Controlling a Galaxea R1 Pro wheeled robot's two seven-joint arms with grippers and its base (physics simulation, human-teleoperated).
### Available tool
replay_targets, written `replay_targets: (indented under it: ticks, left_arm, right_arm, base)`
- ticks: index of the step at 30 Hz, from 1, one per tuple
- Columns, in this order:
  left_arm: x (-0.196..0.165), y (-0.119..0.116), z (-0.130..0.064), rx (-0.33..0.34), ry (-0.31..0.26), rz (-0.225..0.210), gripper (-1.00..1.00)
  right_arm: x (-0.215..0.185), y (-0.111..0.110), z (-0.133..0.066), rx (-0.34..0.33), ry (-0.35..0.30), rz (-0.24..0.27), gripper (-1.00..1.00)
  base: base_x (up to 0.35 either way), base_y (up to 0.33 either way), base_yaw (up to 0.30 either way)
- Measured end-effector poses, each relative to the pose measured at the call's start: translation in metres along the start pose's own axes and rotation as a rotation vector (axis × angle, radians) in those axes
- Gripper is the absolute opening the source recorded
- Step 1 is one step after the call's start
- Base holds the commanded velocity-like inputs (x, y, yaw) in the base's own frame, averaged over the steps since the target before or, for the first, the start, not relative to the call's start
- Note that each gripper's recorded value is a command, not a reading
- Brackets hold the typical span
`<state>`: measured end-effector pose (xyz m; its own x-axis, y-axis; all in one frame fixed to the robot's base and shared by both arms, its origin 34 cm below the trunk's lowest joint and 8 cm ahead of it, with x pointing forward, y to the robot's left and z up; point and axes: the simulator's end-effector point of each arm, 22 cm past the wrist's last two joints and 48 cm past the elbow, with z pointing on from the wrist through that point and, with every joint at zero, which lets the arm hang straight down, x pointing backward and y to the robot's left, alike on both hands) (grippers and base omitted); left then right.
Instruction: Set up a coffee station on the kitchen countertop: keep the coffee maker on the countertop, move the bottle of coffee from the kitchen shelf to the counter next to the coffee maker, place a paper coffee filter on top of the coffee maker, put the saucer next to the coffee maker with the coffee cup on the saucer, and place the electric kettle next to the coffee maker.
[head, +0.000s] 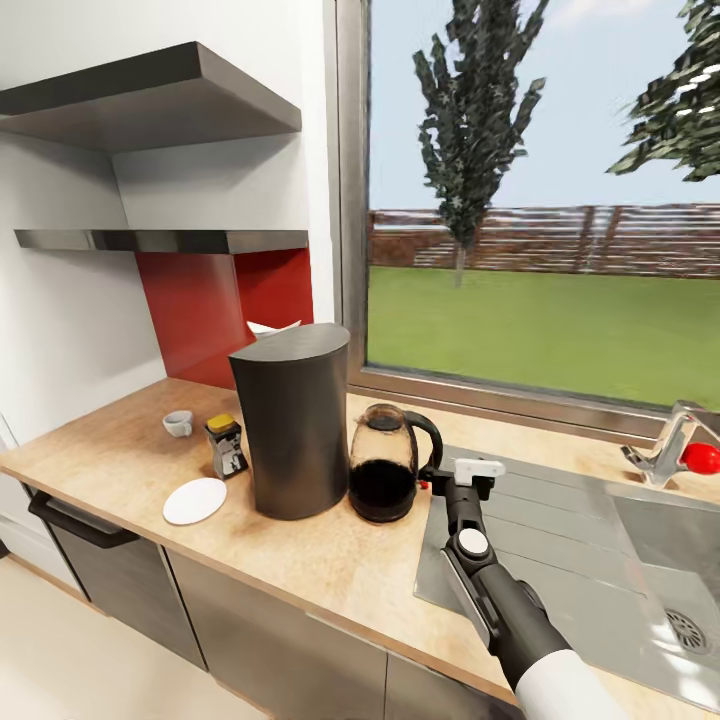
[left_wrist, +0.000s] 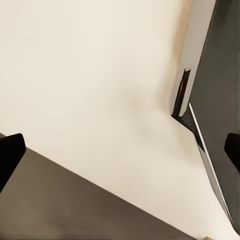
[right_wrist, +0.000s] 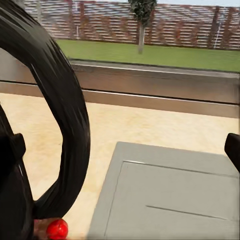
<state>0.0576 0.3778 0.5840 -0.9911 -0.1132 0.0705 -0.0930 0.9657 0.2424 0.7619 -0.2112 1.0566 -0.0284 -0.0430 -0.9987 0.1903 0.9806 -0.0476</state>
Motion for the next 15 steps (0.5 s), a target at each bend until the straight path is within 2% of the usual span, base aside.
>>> replay_targets:
  ticks: [8,15]
  left_arm:
    - [-0.0004,-0.0002,0.0,0.0,-0.001,0.0,1.0]
    - [-0.0004,-0.0012,-0.0001,0.0,-0.001,-0.003,1.0]
  right_arm:
    - [0.0,0.0002,0.0,0.0,0.0,0.0,1.0]
    - [0.0008,0.0004,0.0003,-0.001,0.001,-0.001,1.0]
  base:
    - [-0.011,-0.01,0.0]
    - [-0.21,-0.144,0.0]
